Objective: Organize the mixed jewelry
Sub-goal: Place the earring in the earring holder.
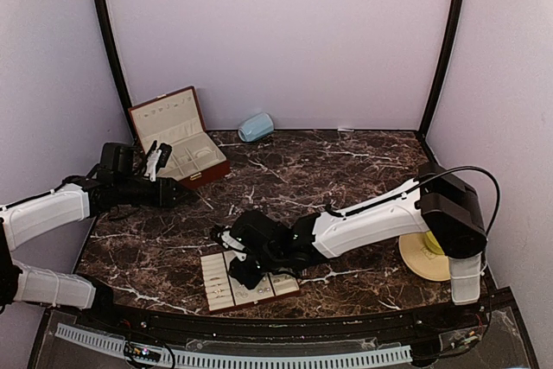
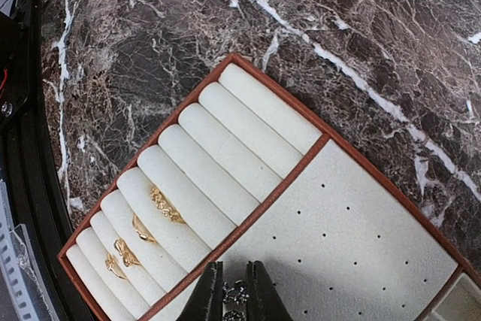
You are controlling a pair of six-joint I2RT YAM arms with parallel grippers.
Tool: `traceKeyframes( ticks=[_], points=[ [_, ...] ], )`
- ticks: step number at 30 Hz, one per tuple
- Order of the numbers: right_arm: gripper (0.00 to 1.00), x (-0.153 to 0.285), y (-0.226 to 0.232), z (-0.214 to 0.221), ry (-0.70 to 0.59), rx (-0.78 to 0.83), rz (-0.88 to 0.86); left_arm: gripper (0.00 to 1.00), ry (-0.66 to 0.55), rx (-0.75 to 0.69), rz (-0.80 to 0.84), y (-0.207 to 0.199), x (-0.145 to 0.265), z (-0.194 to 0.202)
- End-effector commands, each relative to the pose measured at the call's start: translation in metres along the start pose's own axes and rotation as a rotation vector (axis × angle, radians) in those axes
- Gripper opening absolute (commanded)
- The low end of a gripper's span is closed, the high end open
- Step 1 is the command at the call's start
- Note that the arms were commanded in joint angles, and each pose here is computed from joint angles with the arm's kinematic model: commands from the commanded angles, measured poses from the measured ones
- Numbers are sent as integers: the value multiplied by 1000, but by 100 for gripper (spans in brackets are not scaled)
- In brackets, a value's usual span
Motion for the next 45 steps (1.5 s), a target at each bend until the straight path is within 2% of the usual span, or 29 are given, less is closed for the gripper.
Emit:
traceKeyframes(
  ticks=[1,16,27,45],
  points=[
    [12,-4,6,1,16,21,9,42,-21,-26,24,-6,3,-7],
    [12,-5,11,2,53,96,92,42,-23,-29,22,-6,3,-7],
    [11,-6,6,2,47,88,143,42,-27,-31,21,-6,3,-8],
    [11,-11,9,3,54,96,124,42,-25,-31,19,-6,3,-8]
  ],
)
Point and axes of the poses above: each gripper's point midway between its finger pads, its own x axis back along the fingers, its own y axis along the line the jaws close on, z = x × y, the point moved 6 cm from there along x, back along the fingers, and after that the axes turned 14 degrees about x, right-handed, at the moved point
